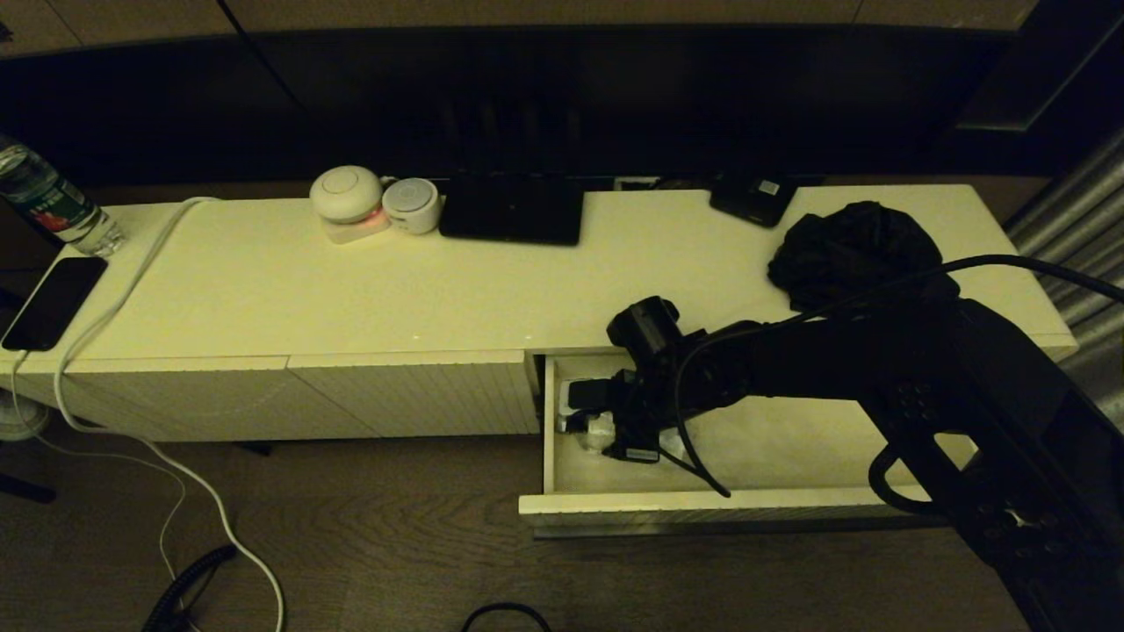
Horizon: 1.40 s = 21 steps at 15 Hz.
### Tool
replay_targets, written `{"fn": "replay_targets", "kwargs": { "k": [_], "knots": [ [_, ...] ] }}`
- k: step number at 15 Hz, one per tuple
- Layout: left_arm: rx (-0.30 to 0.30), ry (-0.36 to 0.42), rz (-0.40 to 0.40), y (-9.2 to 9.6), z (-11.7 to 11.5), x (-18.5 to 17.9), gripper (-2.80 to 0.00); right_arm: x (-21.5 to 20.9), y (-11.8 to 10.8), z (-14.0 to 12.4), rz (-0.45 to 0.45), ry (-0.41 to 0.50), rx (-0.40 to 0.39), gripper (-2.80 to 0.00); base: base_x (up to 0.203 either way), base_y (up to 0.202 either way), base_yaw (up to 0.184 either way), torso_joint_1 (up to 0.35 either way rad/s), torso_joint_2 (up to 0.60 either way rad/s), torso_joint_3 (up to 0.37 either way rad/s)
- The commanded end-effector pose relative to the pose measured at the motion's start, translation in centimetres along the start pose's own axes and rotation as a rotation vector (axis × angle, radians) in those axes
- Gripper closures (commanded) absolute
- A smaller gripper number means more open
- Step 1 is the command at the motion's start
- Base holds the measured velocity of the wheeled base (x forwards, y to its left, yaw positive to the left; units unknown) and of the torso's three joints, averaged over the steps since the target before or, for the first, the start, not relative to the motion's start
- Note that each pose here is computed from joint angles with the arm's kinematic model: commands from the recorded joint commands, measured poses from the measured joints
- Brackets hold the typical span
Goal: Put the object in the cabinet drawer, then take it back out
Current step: Take the mineral water out of the drawer and put it on the table
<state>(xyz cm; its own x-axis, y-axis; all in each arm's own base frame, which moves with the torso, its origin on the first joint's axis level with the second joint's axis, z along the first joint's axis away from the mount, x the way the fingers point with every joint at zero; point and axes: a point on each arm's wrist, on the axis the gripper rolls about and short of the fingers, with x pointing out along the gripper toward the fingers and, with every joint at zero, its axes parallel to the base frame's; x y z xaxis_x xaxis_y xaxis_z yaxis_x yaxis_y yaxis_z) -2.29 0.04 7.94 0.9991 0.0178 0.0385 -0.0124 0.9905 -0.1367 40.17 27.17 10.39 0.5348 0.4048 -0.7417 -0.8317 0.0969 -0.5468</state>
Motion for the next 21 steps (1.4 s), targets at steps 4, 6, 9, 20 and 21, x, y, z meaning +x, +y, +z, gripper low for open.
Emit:
{"fn": "replay_targets", "kwargs": {
  "k": [4,6,9,20,21],
  "knots": [
    [-0.001,-0.002,0.0,0.0,0.0,0.0,0.0,-0.4,0.0,0.1,0.003,0.0,-0.007,0.0,0.0,0.0,0.0,0.0,0.0,0.0],
    [-0.001,-0.001,0.0,0.0,0.0,0.0,0.0,-0.4,0.0,0.1,0.006,0.001,-0.006,0.0,0.0,0.0,0.0,0.0,0.0,0.0],
    [-0.002,-0.002,0.0,0.0,0.0,0.0,0.0,-0.4,0.0,0.1,0.007,0.001,-0.006,0.0,0.0,0.0,0.0,0.0,0.0,0.0],
    [-0.002,-0.003,0.0,0.0,0.0,0.0,0.0,-4.2,-0.5,0.8,0.006,-0.002,0.003,0.0,0.0,0.0,0.0,0.0,0.0,0.0],
    [-0.002,-0.003,0.0,0.0,0.0,0.0,0.0,-5.0,-0.5,0.7,0.004,-0.002,0.004,0.0,0.0,0.0,0.0,0.0,0.0,0.0]
  ]
}}
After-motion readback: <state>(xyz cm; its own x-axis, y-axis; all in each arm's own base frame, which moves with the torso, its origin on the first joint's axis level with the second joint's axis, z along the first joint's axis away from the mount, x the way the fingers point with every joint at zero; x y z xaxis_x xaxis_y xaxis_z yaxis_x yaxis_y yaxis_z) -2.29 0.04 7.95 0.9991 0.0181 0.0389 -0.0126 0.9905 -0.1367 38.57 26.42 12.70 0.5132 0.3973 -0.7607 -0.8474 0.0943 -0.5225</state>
